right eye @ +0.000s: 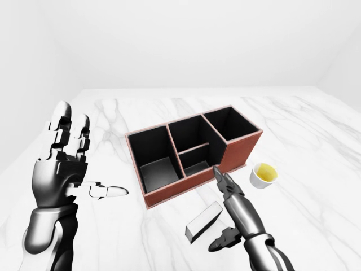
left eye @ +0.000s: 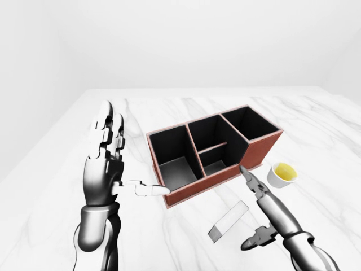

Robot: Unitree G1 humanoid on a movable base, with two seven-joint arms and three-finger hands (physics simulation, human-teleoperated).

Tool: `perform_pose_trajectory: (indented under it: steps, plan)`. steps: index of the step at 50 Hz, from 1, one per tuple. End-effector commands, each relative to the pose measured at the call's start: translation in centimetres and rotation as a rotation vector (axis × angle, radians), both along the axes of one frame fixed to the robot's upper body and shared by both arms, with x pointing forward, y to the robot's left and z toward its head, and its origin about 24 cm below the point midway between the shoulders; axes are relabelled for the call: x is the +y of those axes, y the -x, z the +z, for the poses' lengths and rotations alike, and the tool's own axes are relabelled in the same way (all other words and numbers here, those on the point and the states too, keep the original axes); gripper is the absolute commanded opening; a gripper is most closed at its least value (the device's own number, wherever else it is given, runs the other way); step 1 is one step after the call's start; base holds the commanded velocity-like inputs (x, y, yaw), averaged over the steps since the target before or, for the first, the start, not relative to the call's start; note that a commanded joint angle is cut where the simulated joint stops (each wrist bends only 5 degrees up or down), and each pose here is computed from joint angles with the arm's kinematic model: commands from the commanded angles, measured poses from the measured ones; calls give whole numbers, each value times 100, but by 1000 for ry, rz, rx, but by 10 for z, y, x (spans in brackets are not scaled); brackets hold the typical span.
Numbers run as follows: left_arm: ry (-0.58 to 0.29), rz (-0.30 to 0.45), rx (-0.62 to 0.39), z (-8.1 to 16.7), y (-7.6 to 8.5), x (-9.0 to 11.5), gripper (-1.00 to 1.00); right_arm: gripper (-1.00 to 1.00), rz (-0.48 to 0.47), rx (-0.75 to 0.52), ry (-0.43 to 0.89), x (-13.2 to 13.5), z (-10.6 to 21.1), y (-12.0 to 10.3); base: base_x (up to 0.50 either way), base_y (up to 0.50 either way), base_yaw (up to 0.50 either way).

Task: Pick up the book and place it in the front compartment of the caddy.

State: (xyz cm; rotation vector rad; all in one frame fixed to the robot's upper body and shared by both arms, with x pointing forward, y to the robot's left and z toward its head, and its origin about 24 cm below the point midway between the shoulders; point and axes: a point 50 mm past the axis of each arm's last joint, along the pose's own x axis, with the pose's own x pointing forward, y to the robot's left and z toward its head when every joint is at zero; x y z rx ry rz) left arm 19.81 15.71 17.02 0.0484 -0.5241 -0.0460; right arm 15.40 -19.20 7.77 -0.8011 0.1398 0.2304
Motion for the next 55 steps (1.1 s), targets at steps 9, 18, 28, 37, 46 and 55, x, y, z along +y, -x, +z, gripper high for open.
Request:
perform_pose_trajectory:
  steps: [9,18,28,37,46,55]
  plan:
    - [-1,-1,-1,0,0,0,100,100,45,-18,29,5,3,-5,0,0,0]
    - [-1,-1,3,-1,-1,0,100,100,81,-15,14,9,4,-7,0,0,0]
    - [-1,0,4,-1,0,0,100,100,149,-23,9,15,9,-11,0,0,0]
    - [-1,-1,9,-2,0,-1,100,100,170,11,-11,16,3,-10,0,0,0]
    - [-1,-1,7,-1,0,-1,100,100,191,24,-20,17,1,-10,0,0,0]
    - [-1,-2,6,-1,0,0,100,100,195,56,-7,16,-6,-13,0,0,0]
